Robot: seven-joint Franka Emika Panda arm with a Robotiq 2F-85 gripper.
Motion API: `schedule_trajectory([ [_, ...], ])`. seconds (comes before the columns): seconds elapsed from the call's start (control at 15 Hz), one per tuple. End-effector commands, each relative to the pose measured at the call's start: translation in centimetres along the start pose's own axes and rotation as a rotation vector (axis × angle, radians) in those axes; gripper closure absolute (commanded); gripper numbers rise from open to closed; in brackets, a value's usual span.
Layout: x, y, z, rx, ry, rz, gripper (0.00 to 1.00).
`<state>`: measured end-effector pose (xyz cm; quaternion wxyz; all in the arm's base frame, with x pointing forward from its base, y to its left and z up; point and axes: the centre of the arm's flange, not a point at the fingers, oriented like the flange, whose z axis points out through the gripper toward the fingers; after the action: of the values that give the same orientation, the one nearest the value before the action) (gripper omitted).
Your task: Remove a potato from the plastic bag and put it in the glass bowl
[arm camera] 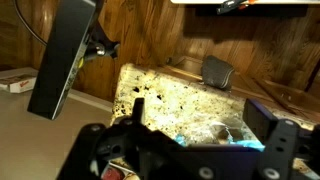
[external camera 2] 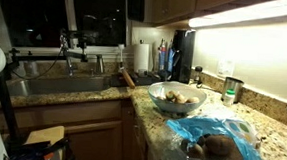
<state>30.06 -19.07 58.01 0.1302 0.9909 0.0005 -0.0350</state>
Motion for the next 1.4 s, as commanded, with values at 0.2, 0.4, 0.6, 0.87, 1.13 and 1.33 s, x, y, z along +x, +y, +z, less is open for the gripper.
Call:
schedule_trajectory([
  [0.2, 0.0, 0.0, 0.0, 0.0, 0.0, 0.0, 0.0],
  [0.4, -0.3, 0.9, 0.6, -0.003, 0.032, 0.055, 0.0],
  [0.6, 0.0, 2.5, 0.7, -0.01, 0.097, 0.1, 0.0],
  [0.87, 1.1, 3.8, 0.3, -0.023, 0.195, 0.119, 0.0],
  [1.13, 3.6, 4.3, 0.7, -0.041, 0.254, 0.089, 0.0],
  [1.33, 6.5, 4.7, 1.9, -0.024, 0.247, 0.063, 0.0],
])
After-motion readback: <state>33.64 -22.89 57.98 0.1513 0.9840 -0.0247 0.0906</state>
